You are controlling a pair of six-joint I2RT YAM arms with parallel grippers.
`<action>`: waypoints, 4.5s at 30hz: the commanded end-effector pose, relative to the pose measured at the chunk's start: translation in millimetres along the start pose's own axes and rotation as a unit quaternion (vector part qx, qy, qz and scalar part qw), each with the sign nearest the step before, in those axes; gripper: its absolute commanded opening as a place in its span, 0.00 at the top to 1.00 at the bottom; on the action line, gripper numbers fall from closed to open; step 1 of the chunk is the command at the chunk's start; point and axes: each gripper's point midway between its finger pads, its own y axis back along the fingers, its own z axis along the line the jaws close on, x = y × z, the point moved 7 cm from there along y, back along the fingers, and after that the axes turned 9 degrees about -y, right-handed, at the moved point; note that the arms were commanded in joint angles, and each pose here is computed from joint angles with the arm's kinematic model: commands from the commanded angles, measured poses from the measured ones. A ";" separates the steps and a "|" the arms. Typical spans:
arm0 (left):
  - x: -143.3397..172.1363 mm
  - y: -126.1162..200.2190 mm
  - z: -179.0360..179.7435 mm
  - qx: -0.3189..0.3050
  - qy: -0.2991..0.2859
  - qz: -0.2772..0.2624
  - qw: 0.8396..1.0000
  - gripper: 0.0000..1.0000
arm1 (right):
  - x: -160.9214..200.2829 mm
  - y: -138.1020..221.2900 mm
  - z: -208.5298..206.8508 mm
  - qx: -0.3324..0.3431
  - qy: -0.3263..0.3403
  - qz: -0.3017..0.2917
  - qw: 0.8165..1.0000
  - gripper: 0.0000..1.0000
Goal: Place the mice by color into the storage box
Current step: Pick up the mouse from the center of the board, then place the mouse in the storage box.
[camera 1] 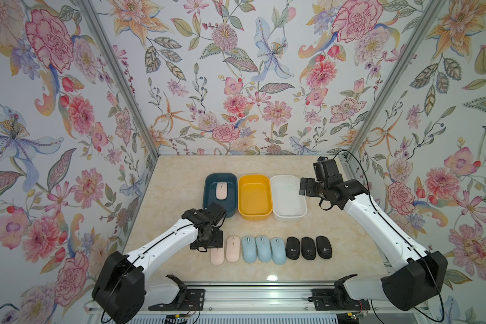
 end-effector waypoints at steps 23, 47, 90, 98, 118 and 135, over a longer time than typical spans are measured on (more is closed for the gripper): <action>15.8 -35.3 -27.8 0.004 -0.019 0.033 0.999 0.18 | 9.1 1.7 -4.7 0.012 0.004 -0.001 1.000 0.01; 11.4 -54.1 -27.8 -0.031 -0.004 0.047 0.998 0.21 | 7.0 1.2 -3.8 0.013 0.013 0.000 1.000 0.01; -88.0 65.9 -34.8 0.029 0.010 -0.061 0.998 0.41 | -6.8 5.0 2.0 0.009 0.017 -0.015 1.000 0.01; -161.2 78.5 -31.1 0.005 -0.019 -0.074 0.997 0.41 | -18.9 10.8 4.4 0.009 0.019 -0.032 0.999 0.01; -255.2 -4.2 -24.3 -0.011 -0.029 -0.027 0.999 0.40 | -8.4 18.8 -6.7 0.020 0.026 -0.029 0.999 0.01; -263.6 -52.2 -20.5 -0.013 -0.035 0.006 0.999 0.38 | -3.8 17.3 -9.1 0.024 0.023 -0.026 0.999 0.01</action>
